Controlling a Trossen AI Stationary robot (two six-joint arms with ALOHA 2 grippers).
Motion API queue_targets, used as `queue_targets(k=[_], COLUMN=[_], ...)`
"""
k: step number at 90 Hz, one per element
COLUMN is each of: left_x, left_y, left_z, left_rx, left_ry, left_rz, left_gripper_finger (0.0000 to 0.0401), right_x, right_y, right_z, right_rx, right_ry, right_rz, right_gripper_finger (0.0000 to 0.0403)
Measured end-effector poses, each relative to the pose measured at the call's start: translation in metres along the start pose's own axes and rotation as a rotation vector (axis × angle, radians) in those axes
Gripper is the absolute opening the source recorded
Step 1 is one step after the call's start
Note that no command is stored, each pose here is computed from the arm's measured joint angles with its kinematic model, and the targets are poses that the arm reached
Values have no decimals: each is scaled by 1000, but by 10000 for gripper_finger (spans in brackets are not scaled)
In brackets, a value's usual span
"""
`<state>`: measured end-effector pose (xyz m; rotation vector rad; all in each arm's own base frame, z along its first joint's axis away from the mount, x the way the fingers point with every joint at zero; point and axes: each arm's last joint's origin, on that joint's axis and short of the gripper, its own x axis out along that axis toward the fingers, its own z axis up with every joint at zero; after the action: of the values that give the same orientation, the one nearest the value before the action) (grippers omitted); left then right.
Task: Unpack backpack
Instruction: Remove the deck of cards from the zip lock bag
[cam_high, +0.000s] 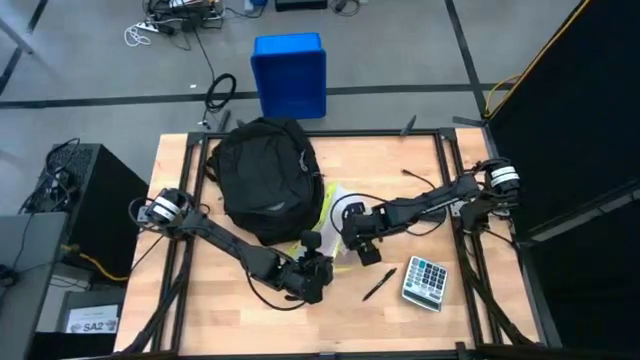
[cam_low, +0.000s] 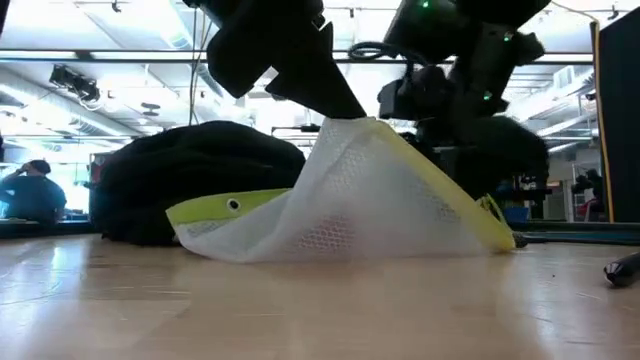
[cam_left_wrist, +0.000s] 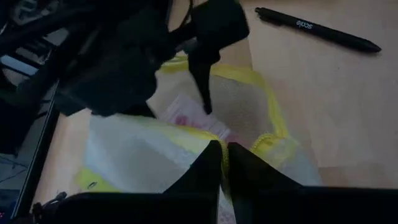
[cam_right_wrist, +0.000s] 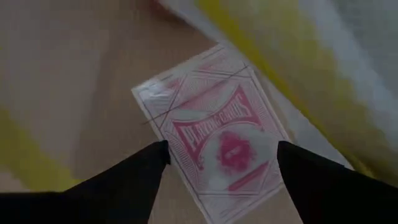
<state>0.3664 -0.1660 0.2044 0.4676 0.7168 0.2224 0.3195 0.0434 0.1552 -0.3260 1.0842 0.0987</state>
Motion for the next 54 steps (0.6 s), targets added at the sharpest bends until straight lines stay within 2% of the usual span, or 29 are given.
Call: queue_targets(k=[11, 29, 54], left_x=[0, 0, 0], left_y=[0, 0, 0], left_z=[-1, -2, -2], left_rx=[4, 5, 0], left_ry=[8, 17, 21], left_rz=[-7, -11, -15], left_gripper_finger=[0, 0, 0], right_x=[1, 0, -5], right_y=[-4, -2, 30], right_z=[0, -12, -9], right_rx=[31, 112, 155], right_ry=[-9, 111, 126], right_rz=[10, 65, 186], right_gripper_finger=[297, 285, 249])
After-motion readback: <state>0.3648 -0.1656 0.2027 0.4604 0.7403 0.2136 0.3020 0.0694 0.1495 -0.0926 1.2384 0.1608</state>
